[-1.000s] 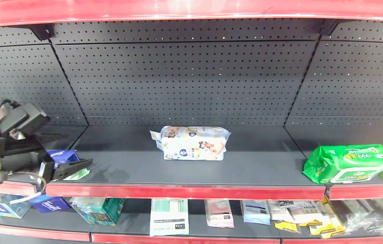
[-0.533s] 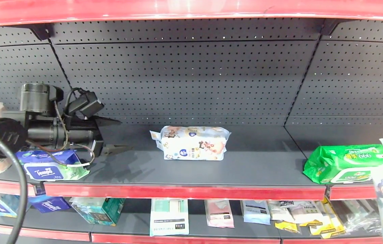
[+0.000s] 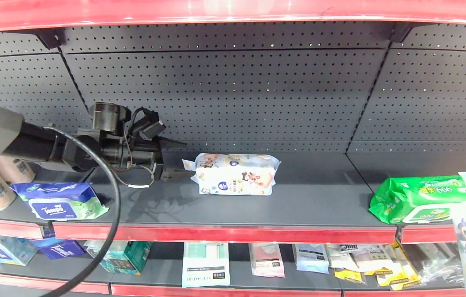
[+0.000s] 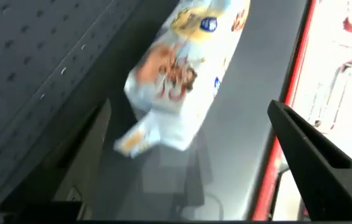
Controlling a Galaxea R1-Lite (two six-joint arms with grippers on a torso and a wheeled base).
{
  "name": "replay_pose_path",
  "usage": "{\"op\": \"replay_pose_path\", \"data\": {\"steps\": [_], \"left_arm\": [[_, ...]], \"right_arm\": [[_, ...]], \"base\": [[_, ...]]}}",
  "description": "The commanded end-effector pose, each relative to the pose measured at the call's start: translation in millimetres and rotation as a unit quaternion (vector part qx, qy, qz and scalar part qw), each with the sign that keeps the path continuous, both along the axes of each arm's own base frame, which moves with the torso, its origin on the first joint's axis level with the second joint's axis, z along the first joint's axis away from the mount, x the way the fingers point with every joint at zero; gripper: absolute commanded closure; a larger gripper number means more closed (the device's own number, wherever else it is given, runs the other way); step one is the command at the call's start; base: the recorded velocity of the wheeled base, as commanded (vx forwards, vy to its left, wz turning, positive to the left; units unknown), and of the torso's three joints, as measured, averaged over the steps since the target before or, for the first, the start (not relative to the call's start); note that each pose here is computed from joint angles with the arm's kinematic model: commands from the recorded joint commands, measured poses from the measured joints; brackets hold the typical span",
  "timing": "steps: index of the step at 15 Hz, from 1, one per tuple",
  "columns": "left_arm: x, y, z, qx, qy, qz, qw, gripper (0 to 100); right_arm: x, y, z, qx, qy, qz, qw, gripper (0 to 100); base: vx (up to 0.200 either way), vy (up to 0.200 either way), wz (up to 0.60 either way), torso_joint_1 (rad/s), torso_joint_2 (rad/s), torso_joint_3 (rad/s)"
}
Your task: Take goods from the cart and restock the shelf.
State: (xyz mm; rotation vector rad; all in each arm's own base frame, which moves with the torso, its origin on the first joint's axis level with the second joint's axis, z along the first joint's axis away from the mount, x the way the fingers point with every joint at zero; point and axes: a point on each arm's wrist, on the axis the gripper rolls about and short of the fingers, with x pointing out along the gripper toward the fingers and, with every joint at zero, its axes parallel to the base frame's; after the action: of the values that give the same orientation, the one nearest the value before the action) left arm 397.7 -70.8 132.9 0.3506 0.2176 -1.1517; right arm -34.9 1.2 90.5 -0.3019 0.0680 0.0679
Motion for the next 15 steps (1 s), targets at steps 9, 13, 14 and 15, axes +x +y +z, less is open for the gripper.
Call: {"op": "replay_pose_path", "data": {"steps": [9, 13, 14, 15], "left_arm": [[44.9, -19.1, -39.2, -0.004, -0.015, -0.044, 0.9989, 0], [54.4, -30.2, -49.8, -0.008, -0.018, -0.061, 0.9979, 0], [55.1, -31.8, -50.6, -0.008, -0.018, -0.063, 0.9978, 0], [57.1, -35.1, -52.2, -0.009, -0.019, -0.066, 0.9976, 0]], "right_arm": [[-0.1, -0.4, 0.4, -0.005, -0.001, -0.009, 1.0, 100], [-0.1, -0.4, 0.4, -0.005, -0.001, -0.009, 1.0, 100], [-0.1, -0.4, 0.4, -0.005, -0.001, -0.009, 1.0, 100], [-0.1, -0.4, 0.4, -0.005, -0.001, -0.009, 1.0, 100]], "base": [[0.0, 0.0, 0.0, 0.0, 0.0, 0.0], [0.0, 0.0, 0.0, 0.0, 0.0, 0.0], [0.0, 0.0, 0.0, 0.0, 0.0, 0.0], [0.0, 0.0, 0.0, 0.0, 0.0, 0.0]]}}
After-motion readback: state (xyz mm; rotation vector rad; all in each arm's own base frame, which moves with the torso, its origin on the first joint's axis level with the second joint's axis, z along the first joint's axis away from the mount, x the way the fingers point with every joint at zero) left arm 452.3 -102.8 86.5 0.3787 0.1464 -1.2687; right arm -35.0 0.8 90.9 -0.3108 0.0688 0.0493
